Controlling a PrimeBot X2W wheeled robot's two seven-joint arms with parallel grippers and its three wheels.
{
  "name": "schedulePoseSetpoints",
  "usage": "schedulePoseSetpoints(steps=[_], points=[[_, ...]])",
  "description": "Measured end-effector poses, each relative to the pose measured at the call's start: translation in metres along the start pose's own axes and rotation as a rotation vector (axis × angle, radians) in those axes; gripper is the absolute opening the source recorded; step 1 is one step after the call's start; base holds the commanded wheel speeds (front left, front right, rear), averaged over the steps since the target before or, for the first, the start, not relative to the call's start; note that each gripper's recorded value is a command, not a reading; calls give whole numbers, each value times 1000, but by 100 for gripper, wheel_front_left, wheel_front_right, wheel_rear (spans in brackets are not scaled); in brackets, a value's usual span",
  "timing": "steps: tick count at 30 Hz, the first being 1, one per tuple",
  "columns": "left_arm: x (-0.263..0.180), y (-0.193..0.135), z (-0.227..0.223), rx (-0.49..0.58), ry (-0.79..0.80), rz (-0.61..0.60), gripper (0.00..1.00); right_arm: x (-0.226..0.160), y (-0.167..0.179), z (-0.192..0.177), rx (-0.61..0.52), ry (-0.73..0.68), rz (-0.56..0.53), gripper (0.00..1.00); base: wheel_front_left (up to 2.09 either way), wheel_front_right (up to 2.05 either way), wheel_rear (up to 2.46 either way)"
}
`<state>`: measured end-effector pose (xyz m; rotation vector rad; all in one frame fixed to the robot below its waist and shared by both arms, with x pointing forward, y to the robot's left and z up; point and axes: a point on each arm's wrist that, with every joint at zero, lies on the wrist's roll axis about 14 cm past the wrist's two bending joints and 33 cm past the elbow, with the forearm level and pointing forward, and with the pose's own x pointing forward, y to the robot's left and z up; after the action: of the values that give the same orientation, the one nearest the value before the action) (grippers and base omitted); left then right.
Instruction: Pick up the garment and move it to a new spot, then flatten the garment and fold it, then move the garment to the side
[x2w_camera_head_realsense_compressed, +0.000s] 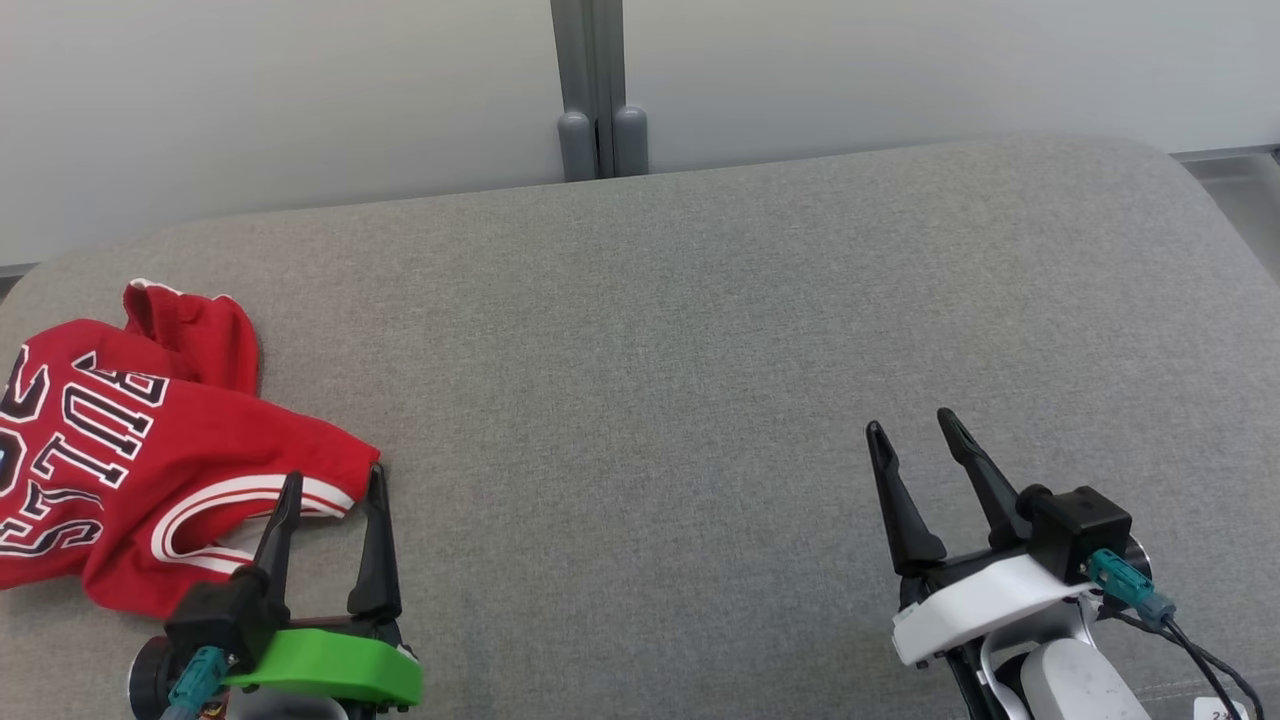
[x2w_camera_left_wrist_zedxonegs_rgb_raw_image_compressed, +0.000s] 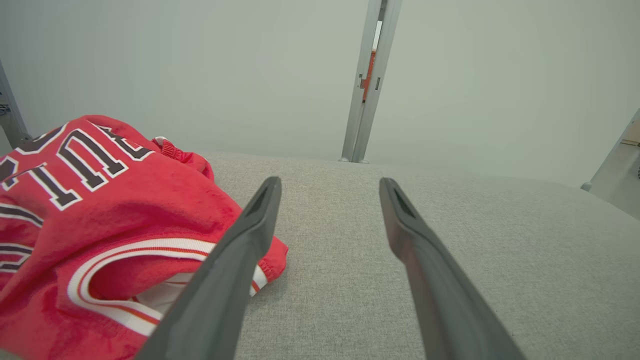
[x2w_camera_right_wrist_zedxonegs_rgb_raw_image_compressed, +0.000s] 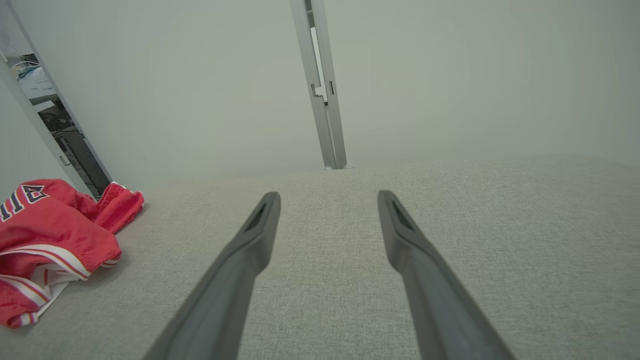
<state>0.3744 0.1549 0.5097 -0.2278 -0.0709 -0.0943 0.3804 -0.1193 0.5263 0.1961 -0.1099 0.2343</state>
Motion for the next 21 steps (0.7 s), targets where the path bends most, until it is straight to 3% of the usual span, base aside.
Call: schedulePoseSetpoints(steps=[21], points=[[-6, 0, -15, 104, 31, 3, 100, -4, -4, -7, -120, 15, 7, 100, 0, 0, 0]])
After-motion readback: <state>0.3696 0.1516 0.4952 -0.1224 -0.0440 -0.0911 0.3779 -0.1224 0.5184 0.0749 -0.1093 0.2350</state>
